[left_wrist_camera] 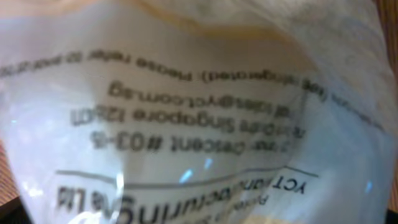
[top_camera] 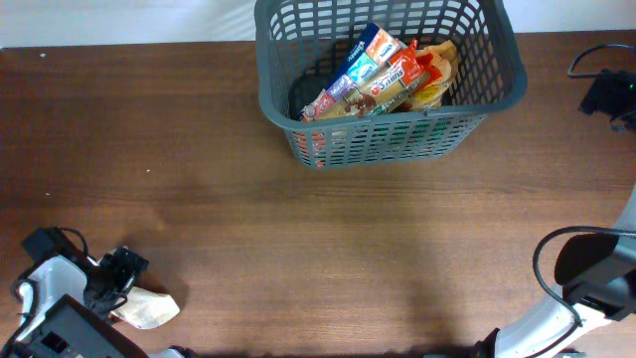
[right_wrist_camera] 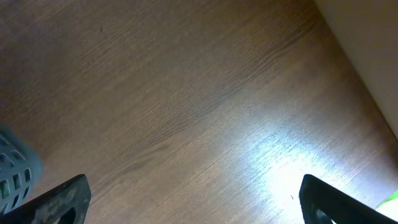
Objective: Pack container
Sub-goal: 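Lower the left gripper onto the clear plastic bag and grasp it, then lift the plastic bag and carry it to the basket, then drop the plastic bag into the basket's left side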
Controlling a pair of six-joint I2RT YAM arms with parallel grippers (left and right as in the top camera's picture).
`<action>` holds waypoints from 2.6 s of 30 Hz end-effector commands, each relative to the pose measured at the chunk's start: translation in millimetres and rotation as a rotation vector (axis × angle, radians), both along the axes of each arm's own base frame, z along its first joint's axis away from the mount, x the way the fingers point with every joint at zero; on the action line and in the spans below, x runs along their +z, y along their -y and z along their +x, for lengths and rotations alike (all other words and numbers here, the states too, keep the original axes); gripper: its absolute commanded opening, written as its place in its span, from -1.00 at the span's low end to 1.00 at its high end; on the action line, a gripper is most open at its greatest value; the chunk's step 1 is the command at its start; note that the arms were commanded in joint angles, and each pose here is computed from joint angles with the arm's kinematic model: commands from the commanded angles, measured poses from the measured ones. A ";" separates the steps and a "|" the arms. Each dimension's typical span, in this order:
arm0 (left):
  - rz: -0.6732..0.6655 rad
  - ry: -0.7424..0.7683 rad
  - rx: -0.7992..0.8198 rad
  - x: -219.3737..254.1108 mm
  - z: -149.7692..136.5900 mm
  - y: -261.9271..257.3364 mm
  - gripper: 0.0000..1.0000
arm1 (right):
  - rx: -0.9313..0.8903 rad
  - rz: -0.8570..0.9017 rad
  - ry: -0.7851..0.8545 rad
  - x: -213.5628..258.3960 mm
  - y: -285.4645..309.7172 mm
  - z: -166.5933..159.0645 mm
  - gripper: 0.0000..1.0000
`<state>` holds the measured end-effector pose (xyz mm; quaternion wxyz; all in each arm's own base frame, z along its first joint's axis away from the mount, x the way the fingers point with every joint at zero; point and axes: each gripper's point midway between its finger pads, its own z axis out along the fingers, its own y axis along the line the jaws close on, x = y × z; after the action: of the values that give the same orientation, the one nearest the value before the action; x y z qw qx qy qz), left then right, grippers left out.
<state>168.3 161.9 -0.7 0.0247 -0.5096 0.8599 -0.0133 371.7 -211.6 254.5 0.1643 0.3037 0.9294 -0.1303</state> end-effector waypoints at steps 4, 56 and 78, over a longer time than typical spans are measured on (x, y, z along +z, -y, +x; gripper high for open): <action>-0.032 0.010 -0.006 -6.2 -1.2 6.3 0.43 | -0.014 0.002 0.002 -0.5 0.7 -1.3 0.98; 0.132 1.585 -0.787 420.9 377.8 400.0 -0.96 | -0.014 0.002 0.002 -0.4 0.7 -1.2 0.98; 0.164 1.099 -1.102 254.0 392.5 438.0 1.00 | -0.014 0.002 0.002 -0.5 0.7 -1.3 0.98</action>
<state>555.9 -276.7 250.7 0.4656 0.0544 0.8557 -0.2190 371.7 -211.7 254.6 0.1645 0.3041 0.9292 -0.1304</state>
